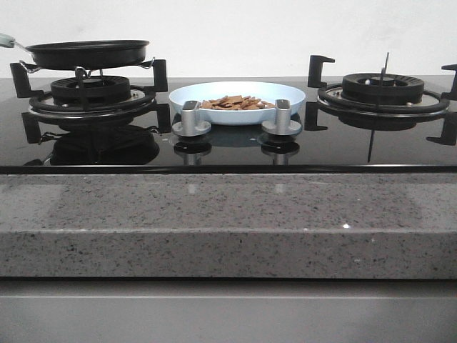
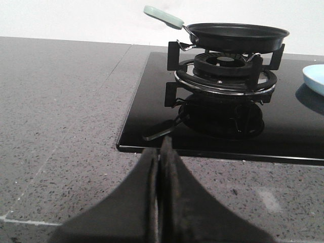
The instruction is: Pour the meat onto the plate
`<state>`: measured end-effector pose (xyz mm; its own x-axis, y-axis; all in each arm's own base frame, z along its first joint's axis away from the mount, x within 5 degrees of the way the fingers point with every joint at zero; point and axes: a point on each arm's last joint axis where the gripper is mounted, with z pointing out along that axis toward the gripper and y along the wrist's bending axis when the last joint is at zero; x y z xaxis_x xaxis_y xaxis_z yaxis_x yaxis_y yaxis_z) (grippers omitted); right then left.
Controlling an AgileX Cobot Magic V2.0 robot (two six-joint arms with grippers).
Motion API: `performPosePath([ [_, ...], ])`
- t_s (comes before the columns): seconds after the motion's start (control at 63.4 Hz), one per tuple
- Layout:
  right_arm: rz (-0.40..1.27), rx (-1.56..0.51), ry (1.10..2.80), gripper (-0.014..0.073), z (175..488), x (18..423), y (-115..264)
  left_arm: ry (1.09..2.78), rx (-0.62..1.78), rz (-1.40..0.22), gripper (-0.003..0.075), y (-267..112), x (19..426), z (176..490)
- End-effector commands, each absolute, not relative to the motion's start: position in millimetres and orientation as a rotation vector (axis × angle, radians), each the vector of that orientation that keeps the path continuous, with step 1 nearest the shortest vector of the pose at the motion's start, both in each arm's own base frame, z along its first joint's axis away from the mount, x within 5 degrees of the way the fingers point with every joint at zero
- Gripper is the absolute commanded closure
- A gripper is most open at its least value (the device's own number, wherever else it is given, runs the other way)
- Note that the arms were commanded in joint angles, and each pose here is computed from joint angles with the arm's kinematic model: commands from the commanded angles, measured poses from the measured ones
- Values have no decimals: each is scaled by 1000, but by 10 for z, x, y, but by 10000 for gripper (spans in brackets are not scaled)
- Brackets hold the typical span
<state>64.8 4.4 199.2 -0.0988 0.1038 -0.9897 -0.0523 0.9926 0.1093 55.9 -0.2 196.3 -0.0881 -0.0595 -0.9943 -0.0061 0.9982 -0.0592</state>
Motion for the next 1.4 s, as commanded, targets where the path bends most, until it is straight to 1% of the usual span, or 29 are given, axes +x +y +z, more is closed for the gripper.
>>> performPosePath([
  [0.0, 117, 56, 1559, 655, 2059, 621, 24, 1553, -63, -59, 741, 0, 553, 2038],
  [0.173, 119, 37, 1622, 655, 1951, 565, 37, 1553, -63, -59, 741, 0, 553, 2038],
  [0.394, 122, 34, 1644, 655, 1925, 549, 41, 1553, -63, -59, 741, 0, 553, 2038],
  [1.388, 122, 34, 1644, 655, 1925, 549, 41, 1553, -63, -59, 741, 0, 553, 2038],
])
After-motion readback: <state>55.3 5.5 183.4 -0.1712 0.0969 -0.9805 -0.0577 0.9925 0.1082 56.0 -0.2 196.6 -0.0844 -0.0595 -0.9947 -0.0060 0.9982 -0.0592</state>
